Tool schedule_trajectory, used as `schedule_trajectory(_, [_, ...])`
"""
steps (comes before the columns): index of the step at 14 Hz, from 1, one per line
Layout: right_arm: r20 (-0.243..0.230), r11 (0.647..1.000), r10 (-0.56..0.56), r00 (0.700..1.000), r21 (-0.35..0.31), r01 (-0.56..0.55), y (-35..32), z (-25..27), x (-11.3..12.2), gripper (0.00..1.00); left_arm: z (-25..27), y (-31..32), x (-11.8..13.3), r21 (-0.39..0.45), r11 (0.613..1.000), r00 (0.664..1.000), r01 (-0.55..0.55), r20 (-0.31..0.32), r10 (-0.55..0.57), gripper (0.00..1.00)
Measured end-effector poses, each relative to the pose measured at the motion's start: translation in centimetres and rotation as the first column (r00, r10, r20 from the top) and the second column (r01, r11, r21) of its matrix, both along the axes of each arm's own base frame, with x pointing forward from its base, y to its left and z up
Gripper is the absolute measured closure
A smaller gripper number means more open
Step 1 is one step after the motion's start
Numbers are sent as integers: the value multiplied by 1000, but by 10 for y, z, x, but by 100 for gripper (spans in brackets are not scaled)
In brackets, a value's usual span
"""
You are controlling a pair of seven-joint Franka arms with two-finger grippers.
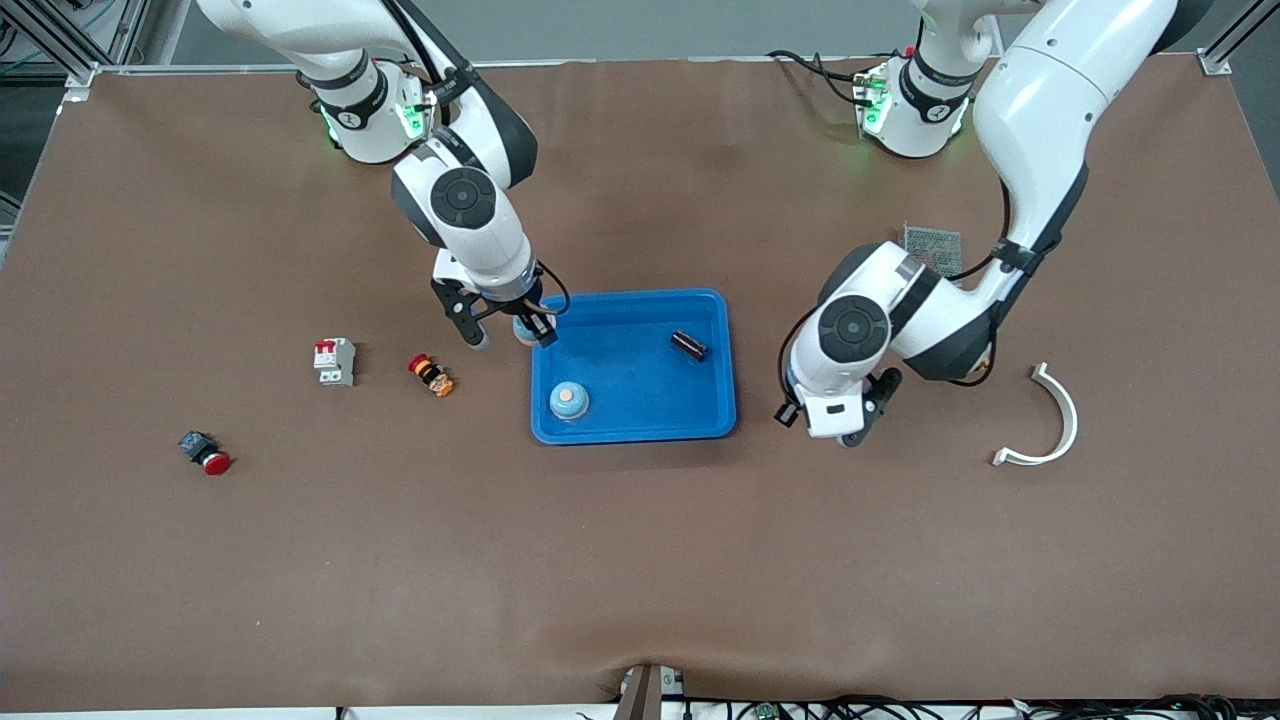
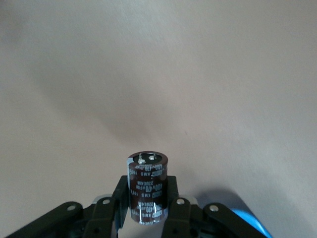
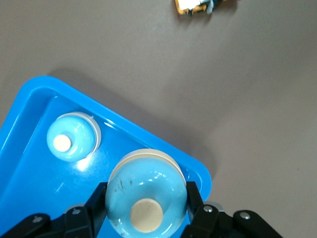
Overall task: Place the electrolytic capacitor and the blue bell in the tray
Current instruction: 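Carry the second bell and the capacitor over the blue tray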
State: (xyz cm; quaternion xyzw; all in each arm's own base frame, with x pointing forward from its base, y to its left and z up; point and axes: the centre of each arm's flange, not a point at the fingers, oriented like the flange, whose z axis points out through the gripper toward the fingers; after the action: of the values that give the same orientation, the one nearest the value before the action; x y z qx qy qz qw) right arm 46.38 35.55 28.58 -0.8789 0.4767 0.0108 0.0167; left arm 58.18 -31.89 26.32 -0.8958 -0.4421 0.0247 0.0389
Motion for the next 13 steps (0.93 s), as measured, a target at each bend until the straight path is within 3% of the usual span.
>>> schedule_trajectory(6, [28, 999, -30, 999, -10, 30, 12, -29, -6, 33, 4, -61, -29, -20, 1000, 1000, -12, 28, 13, 66])
schedule_trajectory(13, [19, 998, -42, 999, -54, 43, 35, -78, -11, 33, -16, -107, -42, -99, 993, 996, -69, 52, 74, 66])
